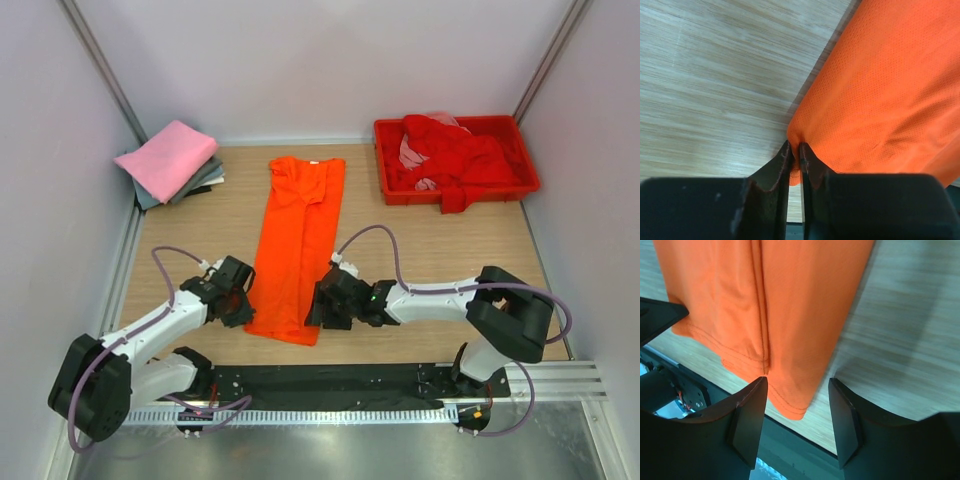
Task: Fold and stack the t-shirts
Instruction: Fold the tshirt
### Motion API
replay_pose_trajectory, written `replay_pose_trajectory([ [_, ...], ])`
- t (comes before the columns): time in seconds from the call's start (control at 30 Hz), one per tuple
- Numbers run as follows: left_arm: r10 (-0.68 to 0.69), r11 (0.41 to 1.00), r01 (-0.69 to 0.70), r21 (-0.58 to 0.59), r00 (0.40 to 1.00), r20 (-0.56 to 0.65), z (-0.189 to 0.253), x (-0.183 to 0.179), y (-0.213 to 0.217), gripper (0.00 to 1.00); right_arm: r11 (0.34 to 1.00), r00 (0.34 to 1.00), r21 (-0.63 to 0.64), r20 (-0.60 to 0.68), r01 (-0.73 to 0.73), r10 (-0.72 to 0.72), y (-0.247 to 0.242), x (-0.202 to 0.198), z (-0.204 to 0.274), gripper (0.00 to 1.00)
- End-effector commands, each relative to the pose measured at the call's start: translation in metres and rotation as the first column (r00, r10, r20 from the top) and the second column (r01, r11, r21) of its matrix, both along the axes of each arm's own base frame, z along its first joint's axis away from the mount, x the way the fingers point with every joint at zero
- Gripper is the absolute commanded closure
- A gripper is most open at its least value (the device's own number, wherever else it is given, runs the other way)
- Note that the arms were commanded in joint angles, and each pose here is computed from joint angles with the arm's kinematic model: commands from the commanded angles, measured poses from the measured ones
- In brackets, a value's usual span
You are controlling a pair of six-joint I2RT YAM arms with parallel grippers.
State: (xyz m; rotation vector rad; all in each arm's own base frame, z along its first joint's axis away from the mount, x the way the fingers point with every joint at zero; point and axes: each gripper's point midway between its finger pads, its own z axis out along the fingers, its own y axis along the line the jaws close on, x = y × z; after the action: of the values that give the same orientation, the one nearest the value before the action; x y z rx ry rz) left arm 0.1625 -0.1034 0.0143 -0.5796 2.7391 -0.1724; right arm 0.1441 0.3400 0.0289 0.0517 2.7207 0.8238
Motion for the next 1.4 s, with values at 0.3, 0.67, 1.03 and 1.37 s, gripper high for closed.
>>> replay_pose_trajectory([
  [0.3,0.018,0.996,-0.018,-0.084,1.000,-0.004,0.001,-0.008,-0.010,1.00,0.999,0.999,-0.016,0.002,0.038,-0.038,-0.012,-0.015,-0.018,0.81],
  [0.67,0.027,0.977,-0.019,-0.211,0.999,0.036,0.013,-0.032,-0.049,1.00,0.980,0.988,-0.146,0.093,0.138,-0.125,-0.086,-0.017,-0.006,0.99],
  [1.03,-0.052,0.988,0.057,-0.142,0.998,0.043,0.041,-0.029,-0.070,1.00,0.980,0.979,-0.124,0.157,0.154,-0.134,-0.091,-0.009,0.035,0.99],
  [1.37,-0.156,0.986,0.150,0.068,0.982,0.103,0.109,0.014,-0.069,0.99,0.966,0.947,-0.177,0.294,0.186,-0.128,-0.087,0.052,0.093,0.99],
])
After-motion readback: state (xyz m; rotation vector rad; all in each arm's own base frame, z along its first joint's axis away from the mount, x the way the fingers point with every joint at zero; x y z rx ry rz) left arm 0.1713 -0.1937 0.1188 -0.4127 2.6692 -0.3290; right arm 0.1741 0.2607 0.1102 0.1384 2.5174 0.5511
